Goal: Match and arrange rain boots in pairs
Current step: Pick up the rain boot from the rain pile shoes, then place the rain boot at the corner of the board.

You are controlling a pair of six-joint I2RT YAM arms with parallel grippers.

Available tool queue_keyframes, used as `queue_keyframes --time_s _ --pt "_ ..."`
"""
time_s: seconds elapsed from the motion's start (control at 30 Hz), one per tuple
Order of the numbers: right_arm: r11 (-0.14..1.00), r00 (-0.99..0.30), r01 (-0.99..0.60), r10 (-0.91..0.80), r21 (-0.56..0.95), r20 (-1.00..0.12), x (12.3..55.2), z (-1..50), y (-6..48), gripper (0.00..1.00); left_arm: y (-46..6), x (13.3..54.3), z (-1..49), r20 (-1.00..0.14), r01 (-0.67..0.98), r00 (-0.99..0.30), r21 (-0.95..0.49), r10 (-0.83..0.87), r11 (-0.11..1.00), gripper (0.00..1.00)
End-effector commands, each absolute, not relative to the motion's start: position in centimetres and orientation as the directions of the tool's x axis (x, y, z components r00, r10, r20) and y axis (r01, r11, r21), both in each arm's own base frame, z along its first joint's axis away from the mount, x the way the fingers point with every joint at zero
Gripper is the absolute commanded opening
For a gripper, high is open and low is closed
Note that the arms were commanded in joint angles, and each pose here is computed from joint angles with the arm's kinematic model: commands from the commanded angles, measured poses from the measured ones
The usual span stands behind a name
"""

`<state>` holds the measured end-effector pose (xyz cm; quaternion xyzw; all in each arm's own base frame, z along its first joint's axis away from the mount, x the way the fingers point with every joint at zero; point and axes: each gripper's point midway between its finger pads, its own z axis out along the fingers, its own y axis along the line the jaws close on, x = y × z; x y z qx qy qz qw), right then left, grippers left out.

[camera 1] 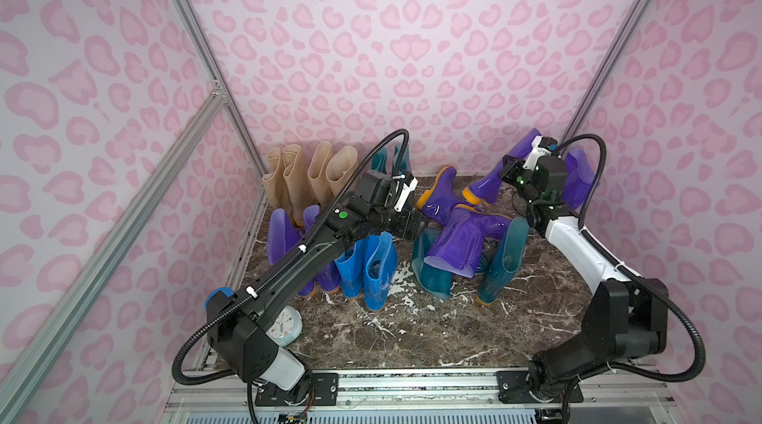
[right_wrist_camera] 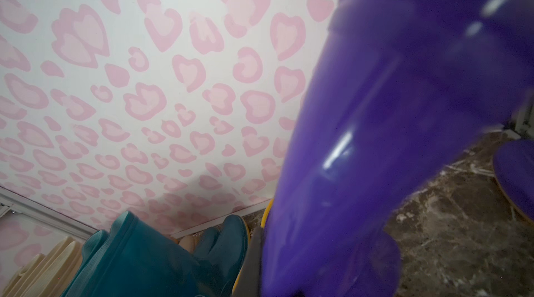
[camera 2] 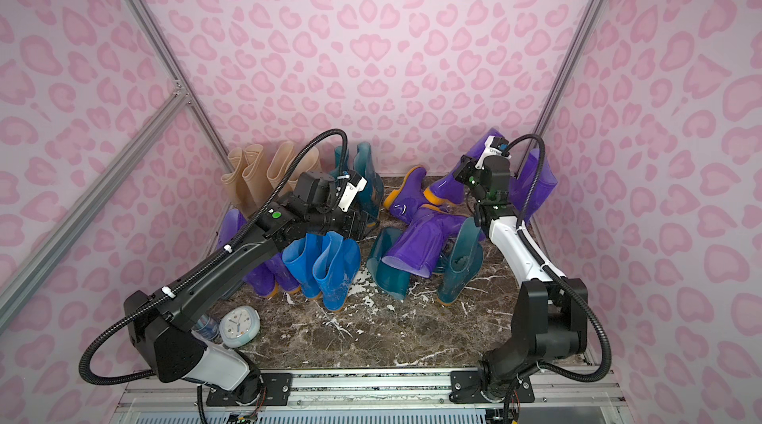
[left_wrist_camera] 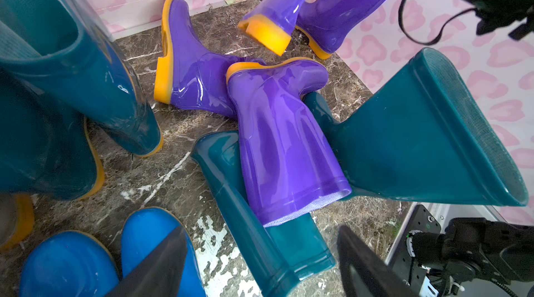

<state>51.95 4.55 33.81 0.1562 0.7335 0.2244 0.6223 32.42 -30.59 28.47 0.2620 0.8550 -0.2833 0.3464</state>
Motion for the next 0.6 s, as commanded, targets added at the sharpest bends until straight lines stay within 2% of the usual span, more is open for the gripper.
queue_keyframes --time_s 0.0,0.27,0.3,0.4,0.5,0.57 --pt "0.894 -0.071 -0.083 0.435 0.440 -0.898 53.8 37.9 4.4 0.00 -31.0 32.2 28.2 -0.731 0.650 -0.632 -0.318 0.258 0.690 0.83" --pt "0.961 -0.092 0.001 0.274 0.275 -0.957 58.4 37.3 5.6 0.00 -31.2 32.1 28.1 -0.727 0.651 -0.638 -0.333 0.255 0.682 0.83" --pt "0.968 -0.092 0.051 0.248 0.244 -0.964 59.0 37.0 5.5 0.00 -31.3 32.2 27.9 -0.723 0.651 -0.642 -0.337 0.257 0.680 0.83" --pt "0.963 -0.085 0.089 0.261 0.254 -0.961 60.7 37.1 5.8 0.00 -31.6 32.2 27.6 -0.713 0.651 -0.650 -0.346 0.261 0.676 0.83" --pt "0.957 -0.084 0.193 0.237 0.218 -0.968 62.2 36.8 5.9 0.00 -31.5 32.1 27.6 -0.714 0.652 -0.649 -0.344 0.263 0.676 0.83" --pt "0.966 -0.087 0.170 0.212 0.196 -0.973 63.2 37.2 6.8 0.00 -31.5 32.1 27.6 -0.715 0.654 -0.647 -0.340 0.265 0.676 0.83"
